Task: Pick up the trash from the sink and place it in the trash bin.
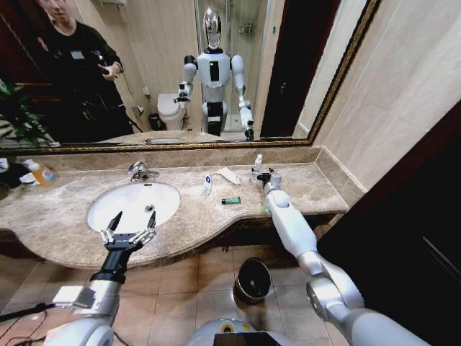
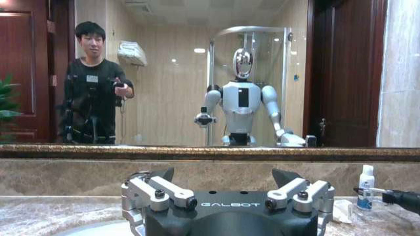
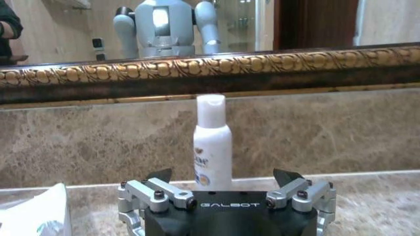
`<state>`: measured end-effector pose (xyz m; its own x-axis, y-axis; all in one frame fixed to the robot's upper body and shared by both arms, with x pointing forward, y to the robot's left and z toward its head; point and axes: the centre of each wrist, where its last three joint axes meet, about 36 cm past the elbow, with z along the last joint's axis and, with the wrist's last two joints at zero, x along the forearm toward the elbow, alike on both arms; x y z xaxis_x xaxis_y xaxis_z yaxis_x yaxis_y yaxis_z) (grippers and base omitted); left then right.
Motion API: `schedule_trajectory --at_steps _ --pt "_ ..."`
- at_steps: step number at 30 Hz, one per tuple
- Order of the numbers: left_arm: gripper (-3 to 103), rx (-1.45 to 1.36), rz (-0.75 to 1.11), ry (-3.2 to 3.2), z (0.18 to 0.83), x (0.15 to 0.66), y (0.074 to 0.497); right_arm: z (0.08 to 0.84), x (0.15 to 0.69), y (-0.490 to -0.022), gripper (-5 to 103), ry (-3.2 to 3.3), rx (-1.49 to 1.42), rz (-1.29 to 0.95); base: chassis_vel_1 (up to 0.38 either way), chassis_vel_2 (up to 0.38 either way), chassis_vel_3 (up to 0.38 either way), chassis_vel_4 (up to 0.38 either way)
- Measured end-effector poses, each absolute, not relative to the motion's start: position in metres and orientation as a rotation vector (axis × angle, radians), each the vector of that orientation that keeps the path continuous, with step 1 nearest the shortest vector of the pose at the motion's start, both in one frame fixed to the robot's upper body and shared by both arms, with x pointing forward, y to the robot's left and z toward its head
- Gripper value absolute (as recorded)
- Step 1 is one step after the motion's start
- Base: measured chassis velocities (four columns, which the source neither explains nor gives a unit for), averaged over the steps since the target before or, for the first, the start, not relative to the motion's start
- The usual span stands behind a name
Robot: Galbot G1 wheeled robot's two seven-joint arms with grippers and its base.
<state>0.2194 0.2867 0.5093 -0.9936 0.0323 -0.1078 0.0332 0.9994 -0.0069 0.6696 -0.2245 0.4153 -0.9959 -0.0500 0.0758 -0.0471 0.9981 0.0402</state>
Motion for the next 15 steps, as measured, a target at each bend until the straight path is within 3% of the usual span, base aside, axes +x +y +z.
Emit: schedule_trajectory --at_steps 7,11,13,15 --pt "100 0.05 -0.013 3.033 0.509 0.219 0.287 0.421 0.681 -0.214 102 -3.065 0.098 -0.062 0.0 0.0 0.0 0.0" --pt "100 0.05 -0.013 3.033 0.509 0.219 0.287 0.42 0.681 -0.214 99 -3.063 0.103 -0.064 0.0 0.0 0.0 0.0" --pt "100 0.05 -0.013 3.033 0.509 0.219 0.287 0.418 0.682 -0.214 88 -3.058 0.099 -0.069 0.0 0.0 0.0 0.0" --pt "100 0.05 -0.013 3.033 0.509 0.219 0.287 0.418 0.682 -0.214 88 -3.058 0.098 -0.07 0.0 0.0 0.0 0.0"
